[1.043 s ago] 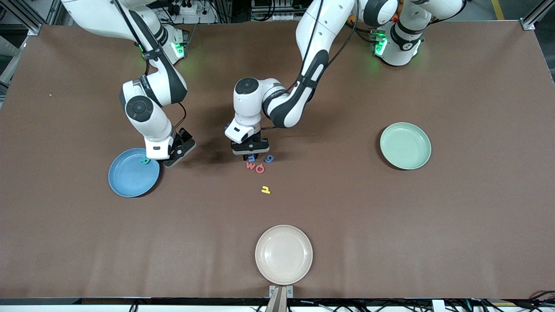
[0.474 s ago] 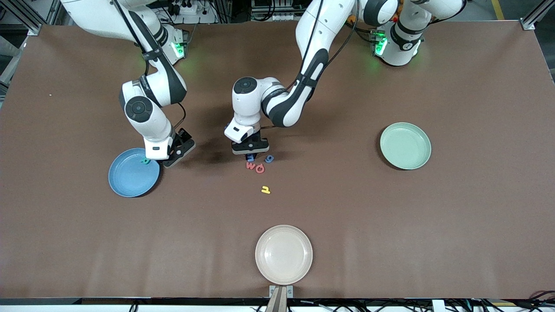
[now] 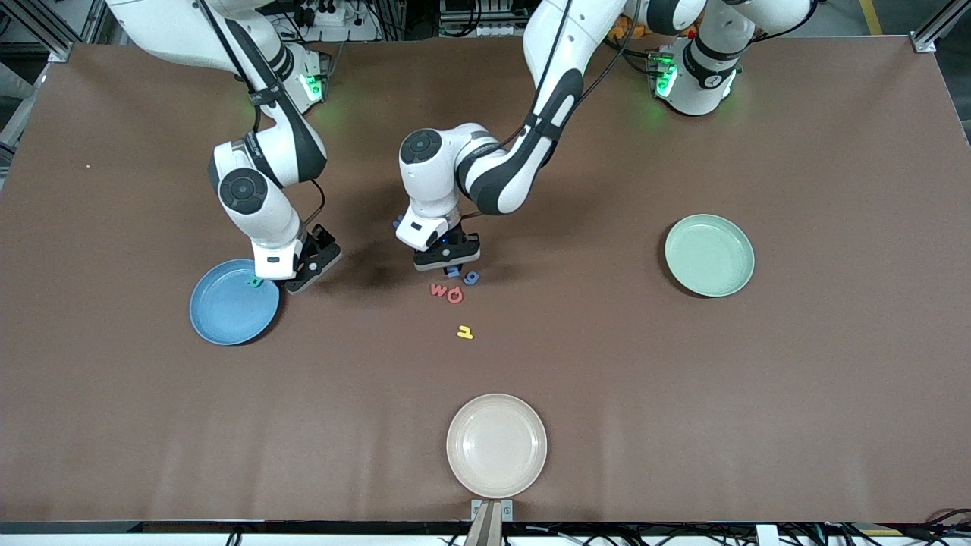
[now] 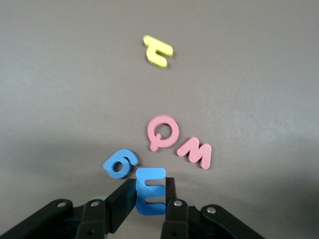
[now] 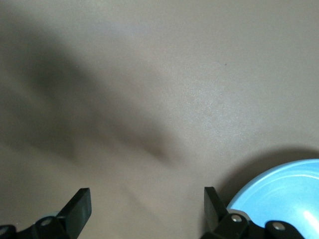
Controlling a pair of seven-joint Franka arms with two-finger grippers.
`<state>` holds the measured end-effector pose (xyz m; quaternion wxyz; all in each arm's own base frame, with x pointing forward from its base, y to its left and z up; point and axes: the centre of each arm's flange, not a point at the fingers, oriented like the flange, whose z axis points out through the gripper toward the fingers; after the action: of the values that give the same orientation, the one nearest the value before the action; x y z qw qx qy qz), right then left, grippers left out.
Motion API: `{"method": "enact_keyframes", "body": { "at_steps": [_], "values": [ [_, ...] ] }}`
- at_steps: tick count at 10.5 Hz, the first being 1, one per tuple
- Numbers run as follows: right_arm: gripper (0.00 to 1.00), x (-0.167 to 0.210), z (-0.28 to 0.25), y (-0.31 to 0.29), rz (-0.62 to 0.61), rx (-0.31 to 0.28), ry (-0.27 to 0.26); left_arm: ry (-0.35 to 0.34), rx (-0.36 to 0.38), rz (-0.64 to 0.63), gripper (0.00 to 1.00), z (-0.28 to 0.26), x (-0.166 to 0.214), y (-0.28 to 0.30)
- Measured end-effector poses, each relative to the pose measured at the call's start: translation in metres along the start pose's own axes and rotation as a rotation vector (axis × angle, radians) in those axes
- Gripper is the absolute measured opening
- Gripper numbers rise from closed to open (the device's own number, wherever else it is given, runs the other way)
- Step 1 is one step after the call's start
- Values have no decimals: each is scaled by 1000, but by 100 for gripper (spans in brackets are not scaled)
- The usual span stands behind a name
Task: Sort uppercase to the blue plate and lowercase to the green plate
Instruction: 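Carry the E to the green plate while the right gripper reaches letters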
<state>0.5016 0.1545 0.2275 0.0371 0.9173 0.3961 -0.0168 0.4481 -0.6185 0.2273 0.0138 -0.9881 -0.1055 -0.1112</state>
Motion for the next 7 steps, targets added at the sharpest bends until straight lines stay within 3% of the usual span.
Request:
{"method": "enact_keyframes", "body": {
  "at_steps": [3,7],
  "values": [
    [100,20,0,-37,-86,4,26,-29,59,-61,30,-38,40,-22],
    [99,42,25,-98,-179,32,70,-84,146,-186,30,-34,136,-100]
  ]
}}
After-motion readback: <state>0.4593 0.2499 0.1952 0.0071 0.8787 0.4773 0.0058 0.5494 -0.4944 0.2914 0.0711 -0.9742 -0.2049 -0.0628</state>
